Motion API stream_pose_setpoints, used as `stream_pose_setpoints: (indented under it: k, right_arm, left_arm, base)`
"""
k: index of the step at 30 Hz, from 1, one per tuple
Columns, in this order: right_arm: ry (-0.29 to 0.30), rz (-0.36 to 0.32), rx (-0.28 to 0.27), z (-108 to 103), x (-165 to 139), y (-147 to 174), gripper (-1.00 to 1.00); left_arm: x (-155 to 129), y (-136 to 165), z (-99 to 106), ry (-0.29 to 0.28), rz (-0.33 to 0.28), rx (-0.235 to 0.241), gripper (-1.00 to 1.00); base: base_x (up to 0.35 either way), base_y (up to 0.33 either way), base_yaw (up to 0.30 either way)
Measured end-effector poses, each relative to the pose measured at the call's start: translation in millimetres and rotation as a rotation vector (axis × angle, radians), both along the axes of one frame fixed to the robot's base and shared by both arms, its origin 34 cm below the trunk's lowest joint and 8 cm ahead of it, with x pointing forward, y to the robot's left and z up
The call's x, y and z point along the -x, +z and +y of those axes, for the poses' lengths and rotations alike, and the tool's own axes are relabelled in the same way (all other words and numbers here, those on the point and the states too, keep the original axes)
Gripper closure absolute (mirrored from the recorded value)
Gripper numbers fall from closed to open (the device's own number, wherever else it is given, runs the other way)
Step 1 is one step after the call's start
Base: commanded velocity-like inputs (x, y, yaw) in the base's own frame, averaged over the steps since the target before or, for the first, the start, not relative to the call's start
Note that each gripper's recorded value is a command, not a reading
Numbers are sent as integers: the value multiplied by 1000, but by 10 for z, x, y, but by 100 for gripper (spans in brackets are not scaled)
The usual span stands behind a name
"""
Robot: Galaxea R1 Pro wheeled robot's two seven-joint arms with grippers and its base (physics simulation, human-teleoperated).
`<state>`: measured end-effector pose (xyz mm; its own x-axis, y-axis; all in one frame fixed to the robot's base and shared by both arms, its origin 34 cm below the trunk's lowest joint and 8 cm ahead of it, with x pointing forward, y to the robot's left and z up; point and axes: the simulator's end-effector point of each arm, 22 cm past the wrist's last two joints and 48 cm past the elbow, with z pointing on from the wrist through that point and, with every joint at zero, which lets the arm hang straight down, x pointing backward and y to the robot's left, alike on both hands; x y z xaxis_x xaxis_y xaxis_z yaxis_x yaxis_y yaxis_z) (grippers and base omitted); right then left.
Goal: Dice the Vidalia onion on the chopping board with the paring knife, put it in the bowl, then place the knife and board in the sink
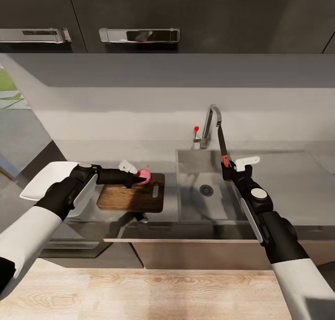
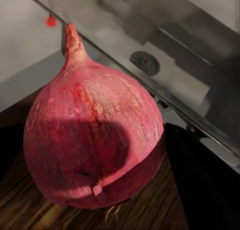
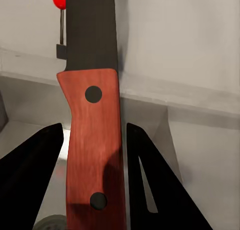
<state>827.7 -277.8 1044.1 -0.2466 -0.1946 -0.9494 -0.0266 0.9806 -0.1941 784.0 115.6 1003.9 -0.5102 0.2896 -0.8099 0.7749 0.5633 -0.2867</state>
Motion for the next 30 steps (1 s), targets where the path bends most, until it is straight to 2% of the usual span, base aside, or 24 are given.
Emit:
stream_pose_setpoints:
  k: [8, 11, 15, 26, 30]
  right_arm:
    - [0, 0, 0, 0, -2, 2, 100]
    - [0, 0, 0, 0, 0, -2, 100]
    - [0, 0, 0, 0, 0, 0, 100]
    - [0, 1, 0, -1, 1, -5, 100]
    - [0, 1, 0, -1, -1, -4, 100]
  left_arm:
    - [-1, -61, 21, 9, 12, -3, 100]
    - [3, -194, 120, 30, 44, -13, 100]
    - [-44, -230, 318, 67, 55, -19, 100]
    - [-126, -158, 557, 112, 49, -7, 100]
    - [-144, -127, 570, 118, 45, 0, 100]
  base:
    - [0, 0, 0]
    - [0, 0, 0]
    - [0, 0, 0]
    - [0, 0, 0]
    - [0, 0, 0]
